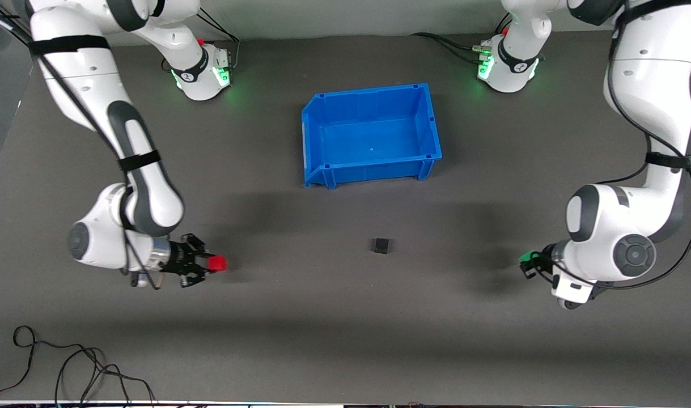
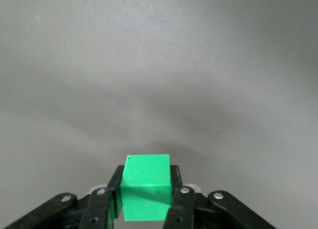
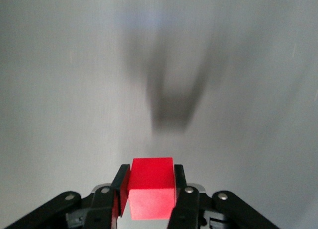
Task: Attach green and red cubes to black cube
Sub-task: 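Carry the red and green cubes toward the black cube with both grippers, then press the red and green cubes against the black cube's sides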
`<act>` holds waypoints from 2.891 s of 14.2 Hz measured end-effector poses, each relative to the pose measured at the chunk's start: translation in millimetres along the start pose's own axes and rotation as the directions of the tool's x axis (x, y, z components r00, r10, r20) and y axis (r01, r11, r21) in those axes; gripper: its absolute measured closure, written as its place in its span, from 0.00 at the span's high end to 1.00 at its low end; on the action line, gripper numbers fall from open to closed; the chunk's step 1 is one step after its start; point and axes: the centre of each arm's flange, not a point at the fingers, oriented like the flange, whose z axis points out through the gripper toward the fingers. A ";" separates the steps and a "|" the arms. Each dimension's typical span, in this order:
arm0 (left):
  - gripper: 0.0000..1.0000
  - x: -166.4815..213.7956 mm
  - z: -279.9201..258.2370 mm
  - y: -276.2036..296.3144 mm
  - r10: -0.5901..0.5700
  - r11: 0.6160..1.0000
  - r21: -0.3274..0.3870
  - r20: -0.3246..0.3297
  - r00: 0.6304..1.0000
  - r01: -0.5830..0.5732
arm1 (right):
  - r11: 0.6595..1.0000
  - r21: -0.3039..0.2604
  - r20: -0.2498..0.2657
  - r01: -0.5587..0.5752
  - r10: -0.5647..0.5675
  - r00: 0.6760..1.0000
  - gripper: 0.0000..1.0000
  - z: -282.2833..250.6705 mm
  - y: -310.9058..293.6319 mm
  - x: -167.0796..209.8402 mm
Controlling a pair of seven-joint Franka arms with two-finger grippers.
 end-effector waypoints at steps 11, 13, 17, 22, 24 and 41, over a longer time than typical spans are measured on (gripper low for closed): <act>0.37 -153.0 32.0 149.1 -0.615 0.782 -0.040 0.105 0.781 0.622 | 0.965 0.070 0.006 -0.254 0.254 0.967 0.40 82.8 14.8 -221.0; 0.37 -173.1 46.2 171.5 -0.667 0.728 -0.099 0.127 0.735 0.678 | 0.949 0.092 0.017 -0.301 0.301 0.954 0.40 95.3 20.4 -241.5; 0.37 -178.5 74.3 183.8 -0.715 0.667 -0.143 0.154 0.682 0.731 | 0.935 0.095 0.027 -0.341 0.340 0.940 0.40 113.2 31.1 -271.8; 0.37 -195.0 95.1 188.1 -0.707 0.684 -0.112 0.145 0.692 0.721 | 0.946 0.082 0.023 -0.312 0.312 0.950 0.40 139.5 52.7 -313.9; 0.37 -204.3 96.8 192.1 -0.701 0.690 -0.109 0.143 0.699 0.715 | 0.950 0.076 0.012 -0.302 0.302 0.953 0.40 148.9 56.9 -317.1; 0.37 -234.9 101.8 204.3 -0.715 0.677 -0.092 0.150 0.683 0.730 | 0.963 0.132 -0.001 -0.235 0.237 0.971 0.40 164.0 39.6 -339.9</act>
